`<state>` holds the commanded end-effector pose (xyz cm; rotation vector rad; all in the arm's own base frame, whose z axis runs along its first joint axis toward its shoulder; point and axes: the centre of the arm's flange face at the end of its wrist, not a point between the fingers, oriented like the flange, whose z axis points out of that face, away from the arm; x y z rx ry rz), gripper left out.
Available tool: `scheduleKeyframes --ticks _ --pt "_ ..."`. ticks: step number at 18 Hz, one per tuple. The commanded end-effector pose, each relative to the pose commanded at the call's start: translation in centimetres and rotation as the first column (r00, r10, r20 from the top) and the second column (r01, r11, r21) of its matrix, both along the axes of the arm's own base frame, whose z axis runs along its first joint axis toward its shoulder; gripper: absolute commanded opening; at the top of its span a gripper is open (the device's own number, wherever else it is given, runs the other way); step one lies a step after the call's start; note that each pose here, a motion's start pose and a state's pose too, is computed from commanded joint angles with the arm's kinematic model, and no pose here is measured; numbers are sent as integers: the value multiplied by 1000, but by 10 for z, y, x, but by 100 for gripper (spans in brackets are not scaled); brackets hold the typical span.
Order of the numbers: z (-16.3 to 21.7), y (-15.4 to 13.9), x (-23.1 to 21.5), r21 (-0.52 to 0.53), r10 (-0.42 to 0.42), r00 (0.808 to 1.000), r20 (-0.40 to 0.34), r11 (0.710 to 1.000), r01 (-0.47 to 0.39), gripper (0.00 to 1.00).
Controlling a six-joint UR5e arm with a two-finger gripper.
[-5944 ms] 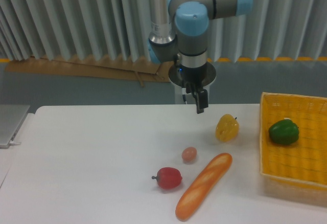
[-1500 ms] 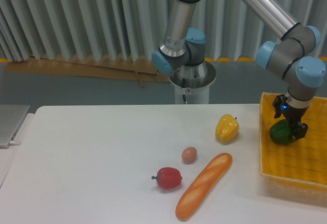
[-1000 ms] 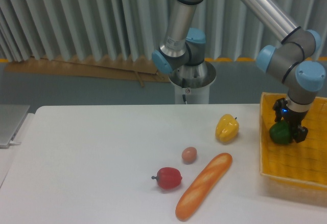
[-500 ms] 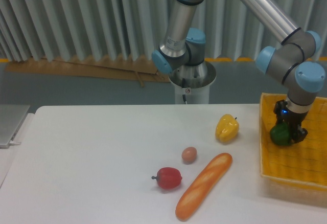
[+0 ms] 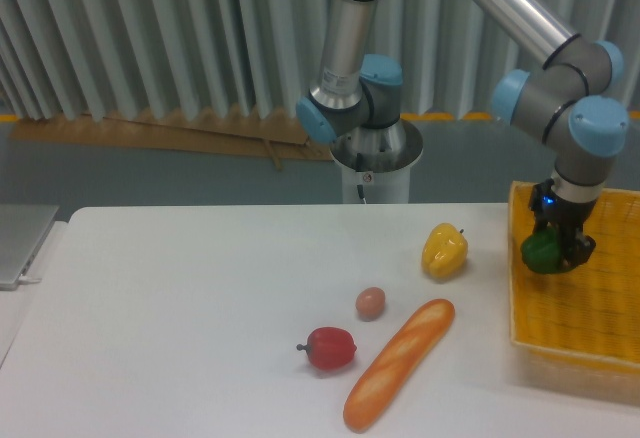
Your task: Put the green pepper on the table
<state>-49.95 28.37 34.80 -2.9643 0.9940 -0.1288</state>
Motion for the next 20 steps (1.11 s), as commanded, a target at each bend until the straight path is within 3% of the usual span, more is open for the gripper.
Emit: scheduleKeyframes --ticks 4,11,20 --pt "32 7 27 45 18 1000 23 999 -19 46" --pt "84 107 119 36 129 992 9 991 -129 46" --pt "69 220 192 85 240 970 -39 968 -236 46"
